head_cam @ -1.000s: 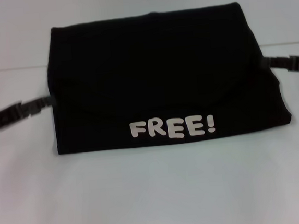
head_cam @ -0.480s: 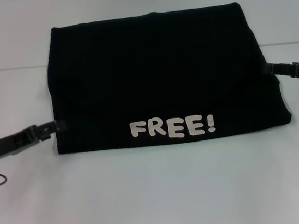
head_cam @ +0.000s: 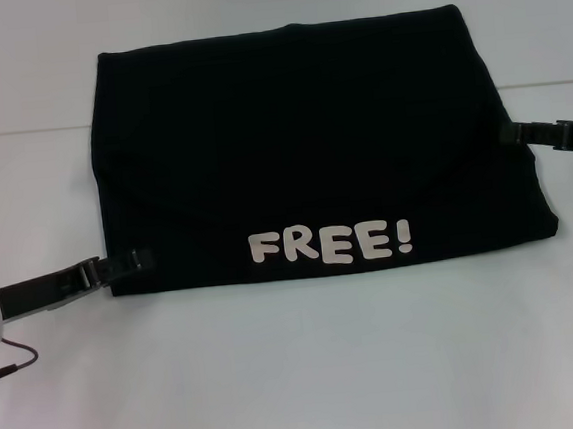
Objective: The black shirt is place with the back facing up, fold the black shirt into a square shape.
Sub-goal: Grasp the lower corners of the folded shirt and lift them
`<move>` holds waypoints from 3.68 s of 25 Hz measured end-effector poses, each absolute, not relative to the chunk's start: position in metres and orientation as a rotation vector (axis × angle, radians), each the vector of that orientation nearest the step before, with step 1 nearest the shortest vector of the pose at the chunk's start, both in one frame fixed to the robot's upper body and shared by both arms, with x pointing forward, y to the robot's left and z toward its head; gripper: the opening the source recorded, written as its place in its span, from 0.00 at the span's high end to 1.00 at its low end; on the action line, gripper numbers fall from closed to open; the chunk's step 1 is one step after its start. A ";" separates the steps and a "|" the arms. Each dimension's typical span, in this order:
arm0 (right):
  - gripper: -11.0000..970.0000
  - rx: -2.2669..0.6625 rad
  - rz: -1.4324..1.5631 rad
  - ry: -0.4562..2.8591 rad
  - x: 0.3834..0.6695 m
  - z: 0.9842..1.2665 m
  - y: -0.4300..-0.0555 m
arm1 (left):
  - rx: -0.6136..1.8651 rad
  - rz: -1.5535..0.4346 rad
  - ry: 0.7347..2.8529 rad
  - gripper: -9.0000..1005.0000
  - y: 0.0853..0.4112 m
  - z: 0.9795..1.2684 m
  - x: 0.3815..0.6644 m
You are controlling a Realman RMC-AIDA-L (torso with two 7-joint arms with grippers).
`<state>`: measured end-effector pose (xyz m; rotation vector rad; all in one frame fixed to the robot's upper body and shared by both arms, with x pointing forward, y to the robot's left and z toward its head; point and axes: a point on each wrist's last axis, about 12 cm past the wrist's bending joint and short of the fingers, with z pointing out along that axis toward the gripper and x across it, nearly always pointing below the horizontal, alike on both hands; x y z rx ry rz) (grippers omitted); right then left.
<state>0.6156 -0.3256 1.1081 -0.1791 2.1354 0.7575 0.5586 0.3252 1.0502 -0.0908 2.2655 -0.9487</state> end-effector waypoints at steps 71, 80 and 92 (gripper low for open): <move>0.40 -0.248 0.640 2.394 0.604 1.077 -0.328 | 0.039 -0.856 2.300 0.98 0.327 1.057 0.568; 0.69 -0.246 0.644 2.398 0.600 1.076 -0.331 | 0.044 -0.849 2.300 0.98 0.327 1.056 0.568; 0.95 -0.270 0.743 2.362 0.572 1.071 -0.351 | 0.074 -0.950 2.293 0.98 0.332 1.061 0.551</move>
